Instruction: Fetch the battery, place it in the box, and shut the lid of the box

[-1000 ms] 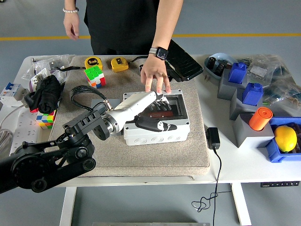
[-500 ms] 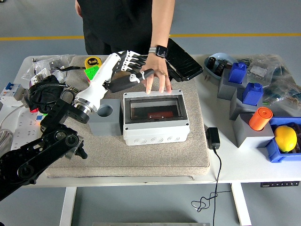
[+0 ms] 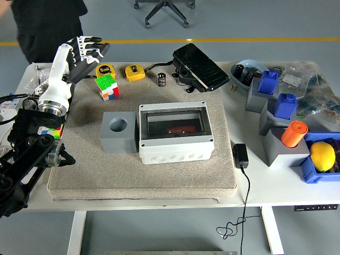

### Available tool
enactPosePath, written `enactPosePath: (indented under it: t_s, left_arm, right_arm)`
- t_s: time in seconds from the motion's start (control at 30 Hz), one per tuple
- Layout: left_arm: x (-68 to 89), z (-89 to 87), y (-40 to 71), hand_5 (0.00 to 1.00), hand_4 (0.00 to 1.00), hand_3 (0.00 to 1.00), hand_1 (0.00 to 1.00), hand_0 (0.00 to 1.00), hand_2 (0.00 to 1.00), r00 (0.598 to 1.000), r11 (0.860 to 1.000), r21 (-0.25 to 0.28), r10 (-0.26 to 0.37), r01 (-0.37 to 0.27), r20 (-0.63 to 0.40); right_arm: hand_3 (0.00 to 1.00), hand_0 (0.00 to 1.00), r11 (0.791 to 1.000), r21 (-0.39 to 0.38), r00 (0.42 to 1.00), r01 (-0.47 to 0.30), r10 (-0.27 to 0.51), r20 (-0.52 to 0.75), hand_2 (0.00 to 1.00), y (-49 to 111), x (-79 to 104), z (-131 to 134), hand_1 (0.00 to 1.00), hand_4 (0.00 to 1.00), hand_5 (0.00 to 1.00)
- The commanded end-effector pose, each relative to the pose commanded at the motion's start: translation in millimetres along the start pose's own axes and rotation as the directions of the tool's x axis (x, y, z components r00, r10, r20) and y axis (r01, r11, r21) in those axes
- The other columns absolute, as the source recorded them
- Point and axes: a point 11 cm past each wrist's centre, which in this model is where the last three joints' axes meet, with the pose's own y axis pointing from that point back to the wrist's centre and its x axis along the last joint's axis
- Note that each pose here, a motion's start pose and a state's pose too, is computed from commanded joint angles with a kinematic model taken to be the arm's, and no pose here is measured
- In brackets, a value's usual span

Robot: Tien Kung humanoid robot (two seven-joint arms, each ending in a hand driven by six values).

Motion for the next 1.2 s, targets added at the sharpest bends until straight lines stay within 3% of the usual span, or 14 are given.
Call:
enactPosePath:
  t_s: [0.07, 0.1, 0.43, 0.7, 1.2]
  left_arm:
    - [8.7, -1.8, -0.3, 0.551, 0.983, 0.59, 0.618, 0.498, 0.615, 1.0, 1.0, 0.003, 0.029, -0.029, -0.01]
    - [11.9, -2.7, -0.2, 0.531, 0.971, 0.585, 0.622, 0.555, 0.609, 0.999, 0.999, 0.005, 0.039, -0.038, -0.015]
    - [41.5, -10.8, 3.2, 0.526, 0.966, 0.582, 0.619, 0.536, 0.605, 0.994, 0.994, 0.033, 0.107, -0.106, -0.024]
    - [49.9, -10.5, 3.9, 0.513, 0.953, 0.579, 0.617, 0.532, 0.6, 0.992, 0.991, 0.031, 0.128, -0.127, -0.023]
    - [48.2, -6.6, 3.1, 0.51, 0.949, 0.575, 0.611, 0.523, 0.591, 0.992, 0.992, 0.02, 0.124, -0.123, -0.032]
  right_arm:
    - [0.566, 0.615, 1.0, 0.002, 1.0, -0.001, 0.001, 0.001, 0.662, -0.1, 0.4, -2, 0.651, 0.934, 0.446]
    - [0.566, 0.617, 1.0, 0.003, 1.0, -0.001, 0.001, 0.002, 0.662, -0.1, 0.4, -2, 0.652, 0.934, 0.446]
    - [0.566, 0.619, 1.0, -0.002, 1.0, 0.0, 0.0, 0.001, 0.662, -0.2, 0.9, -2, 0.652, 0.934, 0.445]
    - [0.567, 0.618, 1.0, -0.007, 1.0, 0.006, -0.006, -0.002, 0.664, -0.2, -0.5, -2, 0.652, 0.933, 0.445]
    - [0.568, 0.619, 1.0, -0.009, 1.0, 0.008, -0.008, 0.0, 0.664, -0.3, -0.8, -2, 0.652, 0.933, 0.444]
